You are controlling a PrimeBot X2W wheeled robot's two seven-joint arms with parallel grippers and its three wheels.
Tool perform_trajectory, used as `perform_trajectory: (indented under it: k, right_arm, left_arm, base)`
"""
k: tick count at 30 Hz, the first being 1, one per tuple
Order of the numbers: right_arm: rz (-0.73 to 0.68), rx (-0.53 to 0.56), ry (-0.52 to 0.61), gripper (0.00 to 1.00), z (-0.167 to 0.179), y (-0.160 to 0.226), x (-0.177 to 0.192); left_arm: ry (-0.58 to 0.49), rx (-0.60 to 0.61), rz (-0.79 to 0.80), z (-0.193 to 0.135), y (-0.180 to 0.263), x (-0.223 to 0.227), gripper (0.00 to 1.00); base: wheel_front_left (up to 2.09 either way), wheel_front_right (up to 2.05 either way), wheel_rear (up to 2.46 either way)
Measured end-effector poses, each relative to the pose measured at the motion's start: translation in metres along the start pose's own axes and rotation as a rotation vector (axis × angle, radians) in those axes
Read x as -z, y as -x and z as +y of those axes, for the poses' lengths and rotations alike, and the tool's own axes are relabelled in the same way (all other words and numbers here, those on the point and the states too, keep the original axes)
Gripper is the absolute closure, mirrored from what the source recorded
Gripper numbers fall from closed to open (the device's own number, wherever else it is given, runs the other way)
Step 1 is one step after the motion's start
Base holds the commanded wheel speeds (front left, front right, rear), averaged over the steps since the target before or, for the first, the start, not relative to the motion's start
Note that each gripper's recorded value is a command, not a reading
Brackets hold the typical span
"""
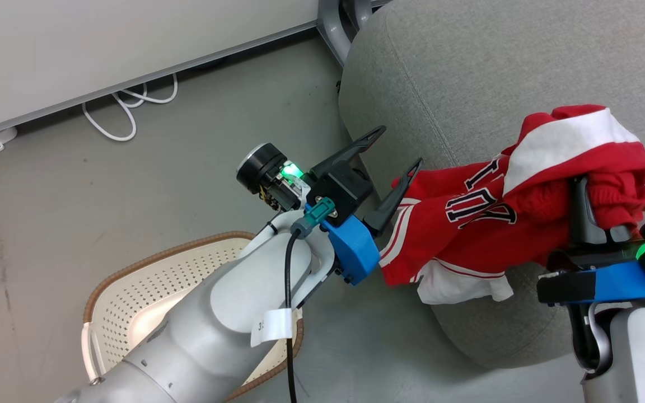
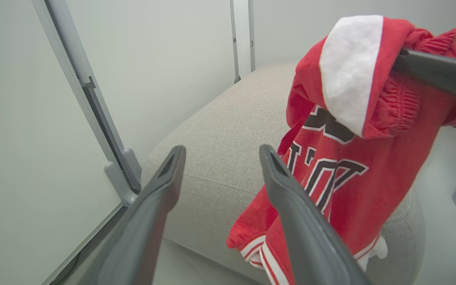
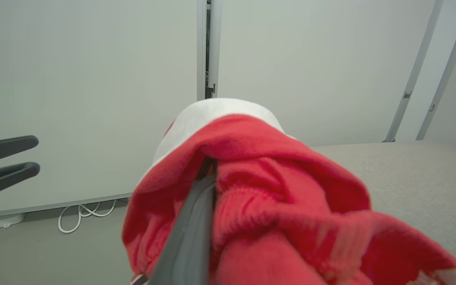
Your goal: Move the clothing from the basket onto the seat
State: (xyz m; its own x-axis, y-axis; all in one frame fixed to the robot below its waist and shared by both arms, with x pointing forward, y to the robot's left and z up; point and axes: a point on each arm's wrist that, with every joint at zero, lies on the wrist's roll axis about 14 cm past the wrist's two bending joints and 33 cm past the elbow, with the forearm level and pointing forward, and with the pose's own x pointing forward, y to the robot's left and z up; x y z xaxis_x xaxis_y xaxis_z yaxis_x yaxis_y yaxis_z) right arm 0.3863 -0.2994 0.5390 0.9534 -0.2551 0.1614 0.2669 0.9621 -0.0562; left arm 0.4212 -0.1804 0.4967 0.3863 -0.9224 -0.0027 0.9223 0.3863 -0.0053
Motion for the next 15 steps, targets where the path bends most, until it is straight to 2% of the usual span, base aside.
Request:
perform_trajectory:
  k: [6, 15]
  right_arm:
    - [-0.063, -0.008, -0.003, 1.0, 0.004, -0.024, -0.016]
    - [-0.264, -0.001, 0.05, 1.0, 0.011, -0.106, -0.068]
  left_arm:
    - [-0.006, -0.021, -0.012, 0.012, 0.001, 0.003, 0.0]
    - [-0.02, -0.051, -0.02, 0.053, -0.001, 0.025, 0.0]
  base:
    - [0.0, 0.0, 0.0]
    - [0.0, 0.0, 0.0]
